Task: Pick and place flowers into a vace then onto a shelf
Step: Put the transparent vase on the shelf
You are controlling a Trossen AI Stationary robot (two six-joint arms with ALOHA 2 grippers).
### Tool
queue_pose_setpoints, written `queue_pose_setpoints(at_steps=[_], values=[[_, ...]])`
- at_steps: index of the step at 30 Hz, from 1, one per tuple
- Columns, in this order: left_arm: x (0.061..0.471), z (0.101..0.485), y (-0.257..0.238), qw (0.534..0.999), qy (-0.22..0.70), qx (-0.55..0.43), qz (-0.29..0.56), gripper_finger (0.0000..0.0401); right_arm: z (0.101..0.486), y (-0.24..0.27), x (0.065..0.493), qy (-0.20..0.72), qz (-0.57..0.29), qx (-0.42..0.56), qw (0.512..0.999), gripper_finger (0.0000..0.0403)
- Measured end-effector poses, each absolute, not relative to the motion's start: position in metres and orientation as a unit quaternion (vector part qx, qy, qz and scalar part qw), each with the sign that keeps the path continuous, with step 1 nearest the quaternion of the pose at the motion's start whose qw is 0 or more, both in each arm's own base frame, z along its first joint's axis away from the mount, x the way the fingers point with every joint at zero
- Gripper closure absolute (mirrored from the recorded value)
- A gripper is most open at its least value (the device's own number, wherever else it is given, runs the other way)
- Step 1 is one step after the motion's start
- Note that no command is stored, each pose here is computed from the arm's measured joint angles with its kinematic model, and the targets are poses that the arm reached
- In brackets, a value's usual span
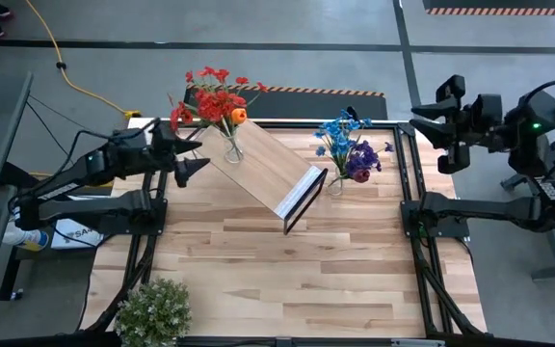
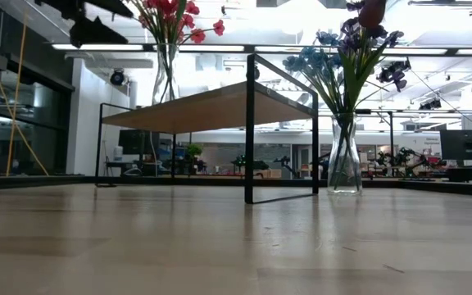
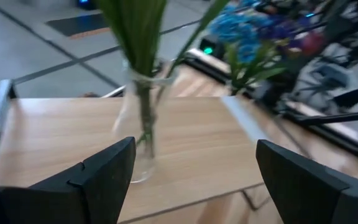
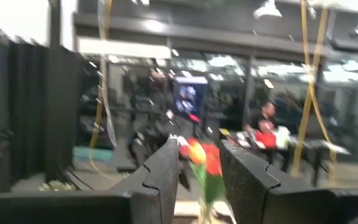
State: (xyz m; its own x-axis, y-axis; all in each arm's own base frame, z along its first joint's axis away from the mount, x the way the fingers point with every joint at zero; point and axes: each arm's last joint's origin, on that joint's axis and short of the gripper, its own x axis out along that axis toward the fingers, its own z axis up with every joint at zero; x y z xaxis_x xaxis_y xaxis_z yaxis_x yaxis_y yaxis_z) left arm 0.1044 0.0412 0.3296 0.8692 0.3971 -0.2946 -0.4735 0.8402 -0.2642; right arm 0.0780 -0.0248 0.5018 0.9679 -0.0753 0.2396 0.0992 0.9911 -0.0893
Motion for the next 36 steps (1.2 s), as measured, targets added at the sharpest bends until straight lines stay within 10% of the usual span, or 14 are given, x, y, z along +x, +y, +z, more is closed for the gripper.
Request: queue_pose_setpoints(at_steps=[19, 36], values=[[0.086, 0.344, 0.032, 0.963, 0.061, -0.188, 0.182, 0.0037, 0.449, -0.001, 0.014, 0.066, -0.131, 0.143, 0.979, 0.0292], [0.085, 0.348, 0.031, 0.963, 0.051, -0.194, 0.181, 0.0042, 0.377, 0.004, 0.008, 0.339, -0.18, 0.363, 0.849, 0.0292]])
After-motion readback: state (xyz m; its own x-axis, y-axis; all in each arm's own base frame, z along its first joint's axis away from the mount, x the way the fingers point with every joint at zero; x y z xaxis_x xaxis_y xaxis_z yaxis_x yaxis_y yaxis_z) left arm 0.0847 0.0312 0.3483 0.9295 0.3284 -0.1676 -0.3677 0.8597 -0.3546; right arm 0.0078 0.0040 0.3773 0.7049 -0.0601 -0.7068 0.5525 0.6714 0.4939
